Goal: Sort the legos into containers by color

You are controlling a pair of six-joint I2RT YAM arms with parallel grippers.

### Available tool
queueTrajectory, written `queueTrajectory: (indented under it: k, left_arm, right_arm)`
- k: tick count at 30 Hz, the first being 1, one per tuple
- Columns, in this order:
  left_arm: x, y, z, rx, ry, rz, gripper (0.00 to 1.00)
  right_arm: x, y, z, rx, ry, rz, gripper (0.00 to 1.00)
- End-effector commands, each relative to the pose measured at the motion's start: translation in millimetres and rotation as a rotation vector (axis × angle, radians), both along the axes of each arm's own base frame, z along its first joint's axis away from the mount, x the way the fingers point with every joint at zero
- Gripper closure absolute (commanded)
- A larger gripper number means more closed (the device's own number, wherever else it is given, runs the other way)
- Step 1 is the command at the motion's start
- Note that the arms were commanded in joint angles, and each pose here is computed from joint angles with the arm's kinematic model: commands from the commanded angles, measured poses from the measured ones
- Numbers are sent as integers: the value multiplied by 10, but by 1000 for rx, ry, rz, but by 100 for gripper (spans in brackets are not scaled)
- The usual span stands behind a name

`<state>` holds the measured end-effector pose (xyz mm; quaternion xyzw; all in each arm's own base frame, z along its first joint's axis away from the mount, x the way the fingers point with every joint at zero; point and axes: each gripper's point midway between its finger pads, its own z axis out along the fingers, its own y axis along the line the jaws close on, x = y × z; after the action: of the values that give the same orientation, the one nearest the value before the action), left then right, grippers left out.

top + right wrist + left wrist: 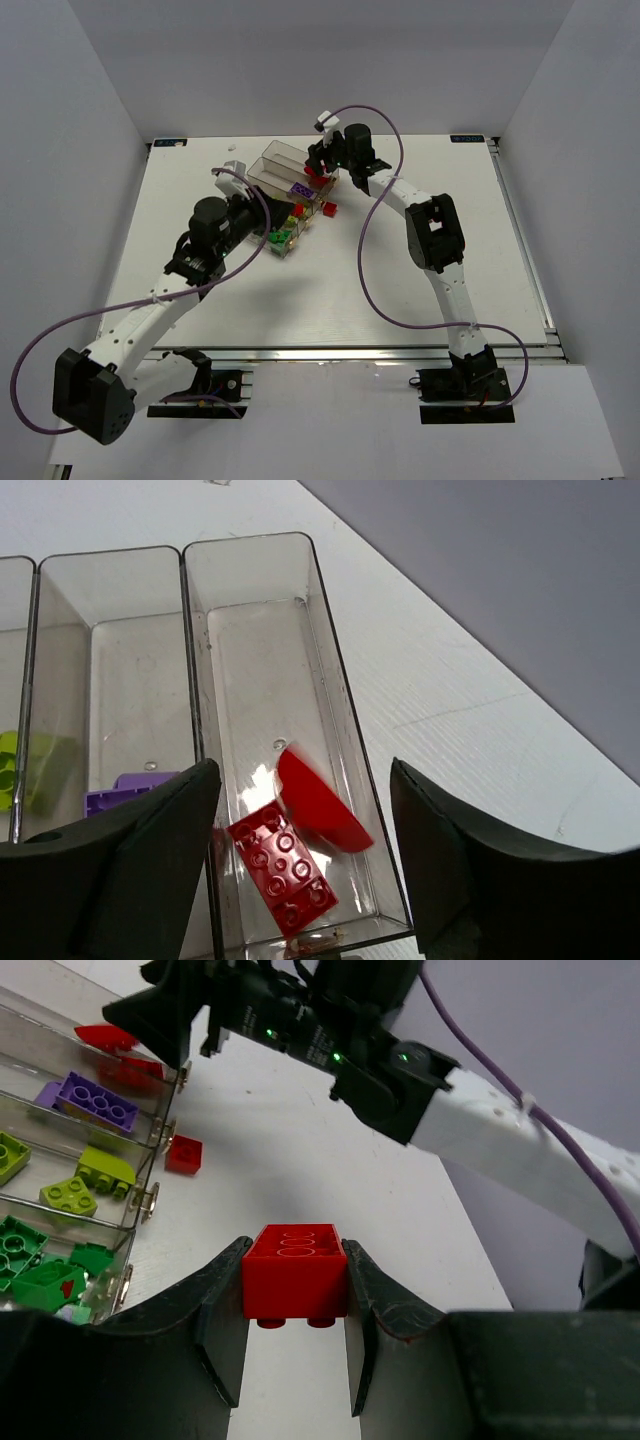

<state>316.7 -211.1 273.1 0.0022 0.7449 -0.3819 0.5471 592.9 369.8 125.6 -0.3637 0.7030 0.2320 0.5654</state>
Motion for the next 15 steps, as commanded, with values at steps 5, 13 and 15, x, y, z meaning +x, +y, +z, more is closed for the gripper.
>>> queueTrajectory:
  k: [5, 13, 15]
  left_arm:
    - [583, 52, 142, -99, 113, 80, 100]
    - [1453, 111, -150, -149, 281, 143, 100]
    - [1744, 94, -279, -140, 321, 173, 100]
  right_arm:
    - [-142, -35, 667, 65, -106, 44, 10]
    - [-465, -573, 1122, 60, -90, 166, 23]
    - [-685, -699, 1266, 91, -86, 291, 42]
